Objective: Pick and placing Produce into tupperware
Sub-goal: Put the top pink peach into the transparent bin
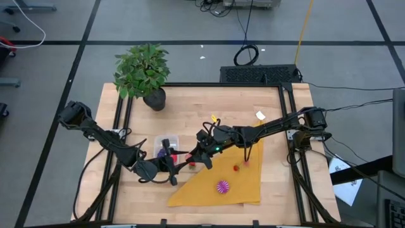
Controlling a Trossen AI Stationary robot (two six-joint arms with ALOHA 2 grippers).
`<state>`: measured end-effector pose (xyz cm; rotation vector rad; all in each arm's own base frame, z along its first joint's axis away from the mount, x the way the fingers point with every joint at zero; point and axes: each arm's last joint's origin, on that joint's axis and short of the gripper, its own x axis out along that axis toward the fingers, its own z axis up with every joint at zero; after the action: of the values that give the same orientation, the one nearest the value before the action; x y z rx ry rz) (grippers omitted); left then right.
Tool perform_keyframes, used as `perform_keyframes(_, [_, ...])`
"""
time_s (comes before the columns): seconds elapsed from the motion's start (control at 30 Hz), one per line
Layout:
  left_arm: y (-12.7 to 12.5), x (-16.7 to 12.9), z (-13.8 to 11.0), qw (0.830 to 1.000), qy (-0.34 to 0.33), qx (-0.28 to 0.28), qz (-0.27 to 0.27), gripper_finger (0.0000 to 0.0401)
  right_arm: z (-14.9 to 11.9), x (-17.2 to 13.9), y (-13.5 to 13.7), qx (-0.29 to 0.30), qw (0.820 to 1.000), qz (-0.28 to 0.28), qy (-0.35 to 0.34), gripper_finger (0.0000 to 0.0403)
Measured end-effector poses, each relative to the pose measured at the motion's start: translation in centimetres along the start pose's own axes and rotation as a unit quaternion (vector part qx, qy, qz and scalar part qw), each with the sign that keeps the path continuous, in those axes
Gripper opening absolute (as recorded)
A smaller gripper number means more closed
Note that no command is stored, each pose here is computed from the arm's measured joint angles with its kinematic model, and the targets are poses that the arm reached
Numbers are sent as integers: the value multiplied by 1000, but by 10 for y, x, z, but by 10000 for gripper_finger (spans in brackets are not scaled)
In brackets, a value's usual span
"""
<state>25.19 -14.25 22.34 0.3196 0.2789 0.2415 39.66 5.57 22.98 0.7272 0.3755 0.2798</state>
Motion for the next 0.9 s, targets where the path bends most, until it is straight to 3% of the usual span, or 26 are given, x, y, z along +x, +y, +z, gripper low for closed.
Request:
perform_keyframes(0.53, [0,0,2,1000,-9,3,0,177,-1,0,-1,2,1000,-5,6,96])
perform_keyframes(0.77, [-1,-2,4,1000,-11,9,1,101,-1,0,0,4,1000,-6,5,96])
perform_keyframes(0.9, [-2,-3,5,1000,-13,8,3,84,-2,0,1,3,1000,-5,6,96])
